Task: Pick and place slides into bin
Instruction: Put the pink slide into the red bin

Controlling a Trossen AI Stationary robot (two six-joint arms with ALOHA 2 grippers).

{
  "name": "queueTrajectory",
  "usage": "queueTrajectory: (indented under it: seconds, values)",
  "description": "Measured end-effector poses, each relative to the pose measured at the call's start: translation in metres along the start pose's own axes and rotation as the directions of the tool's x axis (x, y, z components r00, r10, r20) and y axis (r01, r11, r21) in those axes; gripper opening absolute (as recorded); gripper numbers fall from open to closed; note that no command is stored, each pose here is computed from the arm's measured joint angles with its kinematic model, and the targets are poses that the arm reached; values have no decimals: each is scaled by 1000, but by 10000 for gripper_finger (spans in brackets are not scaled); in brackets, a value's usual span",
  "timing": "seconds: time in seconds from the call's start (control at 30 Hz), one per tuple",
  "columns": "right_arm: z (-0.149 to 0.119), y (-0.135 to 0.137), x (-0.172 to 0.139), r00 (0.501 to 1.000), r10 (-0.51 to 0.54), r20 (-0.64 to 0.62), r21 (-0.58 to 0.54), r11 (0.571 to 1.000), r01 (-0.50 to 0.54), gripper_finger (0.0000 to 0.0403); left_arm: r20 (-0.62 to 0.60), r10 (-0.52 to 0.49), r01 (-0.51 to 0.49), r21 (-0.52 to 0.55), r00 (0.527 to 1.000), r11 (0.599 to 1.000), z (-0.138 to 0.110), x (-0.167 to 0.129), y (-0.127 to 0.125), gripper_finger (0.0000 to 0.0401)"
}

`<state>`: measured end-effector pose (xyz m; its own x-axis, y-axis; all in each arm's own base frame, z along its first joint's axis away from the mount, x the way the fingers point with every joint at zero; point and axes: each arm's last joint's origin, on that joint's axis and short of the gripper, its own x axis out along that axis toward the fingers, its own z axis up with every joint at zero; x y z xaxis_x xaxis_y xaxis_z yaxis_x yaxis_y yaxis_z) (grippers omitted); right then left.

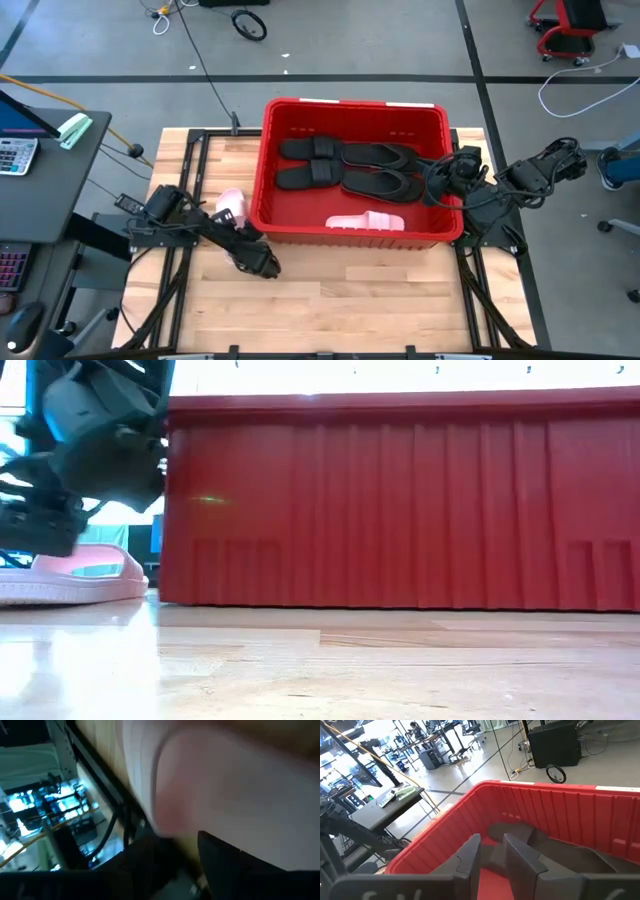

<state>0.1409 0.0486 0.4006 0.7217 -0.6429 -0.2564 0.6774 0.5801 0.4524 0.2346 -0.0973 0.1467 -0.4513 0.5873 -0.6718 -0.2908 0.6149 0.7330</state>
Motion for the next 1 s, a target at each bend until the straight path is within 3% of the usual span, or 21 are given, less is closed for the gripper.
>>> queueTrajectory:
  seconds: [0.63,0.83,1.0]
  values:
    - [-3,2,1,999,15,-37,-8,1000,-15,89,17,32,-31,-92,999,995,26,27,11,158]
    - [-4,3,2,999,12,-39,-21,1000,-13,89,96,102,-90,-124,990,988,28,27,14,144]
    - [-6,5,2,998,19,-60,-27,999,-20,89,91,97,-83,-153,991,985,25,36,11,116]
